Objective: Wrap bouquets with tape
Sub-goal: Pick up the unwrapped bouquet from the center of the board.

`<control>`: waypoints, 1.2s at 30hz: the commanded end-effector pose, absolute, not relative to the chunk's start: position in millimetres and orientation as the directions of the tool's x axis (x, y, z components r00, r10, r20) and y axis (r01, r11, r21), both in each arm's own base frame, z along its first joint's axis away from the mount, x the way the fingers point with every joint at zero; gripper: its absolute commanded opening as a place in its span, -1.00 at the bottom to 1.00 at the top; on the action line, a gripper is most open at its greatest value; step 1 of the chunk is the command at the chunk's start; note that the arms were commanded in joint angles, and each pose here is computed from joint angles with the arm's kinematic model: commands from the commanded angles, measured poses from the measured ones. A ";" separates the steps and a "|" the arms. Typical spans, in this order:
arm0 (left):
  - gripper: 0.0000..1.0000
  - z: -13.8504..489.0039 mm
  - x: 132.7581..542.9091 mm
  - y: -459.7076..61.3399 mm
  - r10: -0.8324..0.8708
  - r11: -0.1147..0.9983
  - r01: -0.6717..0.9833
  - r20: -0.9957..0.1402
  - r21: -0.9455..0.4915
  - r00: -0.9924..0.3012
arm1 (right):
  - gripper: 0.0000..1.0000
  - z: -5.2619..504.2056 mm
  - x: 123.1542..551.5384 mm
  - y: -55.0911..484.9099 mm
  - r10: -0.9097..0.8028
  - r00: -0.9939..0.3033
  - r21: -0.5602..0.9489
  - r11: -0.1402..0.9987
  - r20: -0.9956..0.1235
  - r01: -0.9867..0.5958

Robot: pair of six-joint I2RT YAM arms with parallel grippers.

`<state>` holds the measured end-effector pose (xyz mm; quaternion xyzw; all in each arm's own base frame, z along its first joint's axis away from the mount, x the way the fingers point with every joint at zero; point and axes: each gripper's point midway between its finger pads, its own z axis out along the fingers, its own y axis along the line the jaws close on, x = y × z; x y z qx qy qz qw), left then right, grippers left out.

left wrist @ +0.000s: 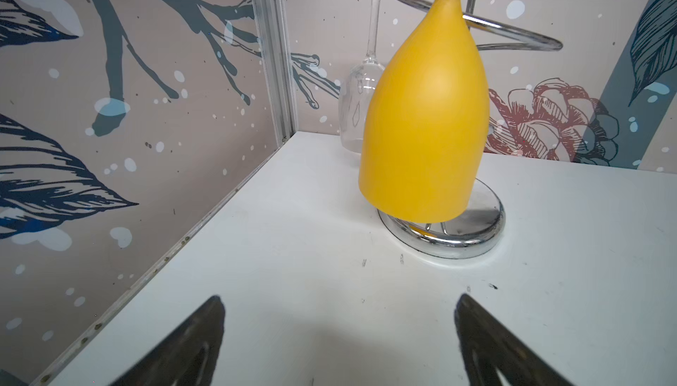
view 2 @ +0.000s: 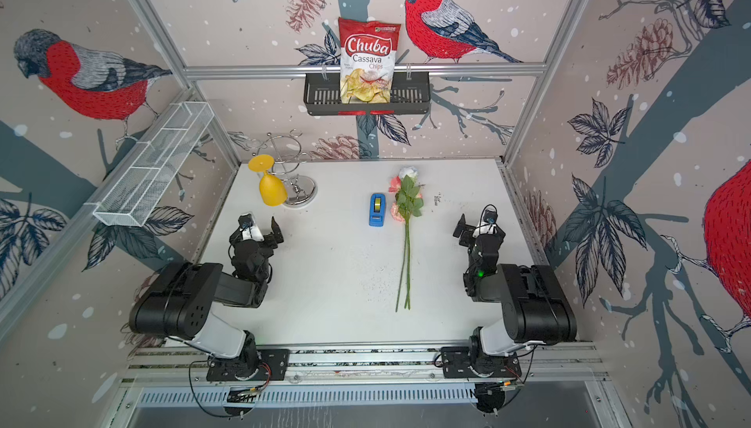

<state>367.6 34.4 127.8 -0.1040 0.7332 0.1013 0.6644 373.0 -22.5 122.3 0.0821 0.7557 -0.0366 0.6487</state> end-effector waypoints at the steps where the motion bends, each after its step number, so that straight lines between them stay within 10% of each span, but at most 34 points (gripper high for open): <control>1: 0.93 131.9 369.1 33.2 -0.022 0.960 -0.280 -0.997 0.001 -0.079 | 1.00 125.3 372.8 -23.5 0.077 -0.133 0.053 0.982 -0.988 0.179; 36: 0.94 175.7 380.8 18.2 -0.081 0.975 -0.216 -0.985 -0.046 -0.154 | 1.00 179.0 356.5 -23.8 0.151 -0.125 0.113 0.956 -0.981 0.272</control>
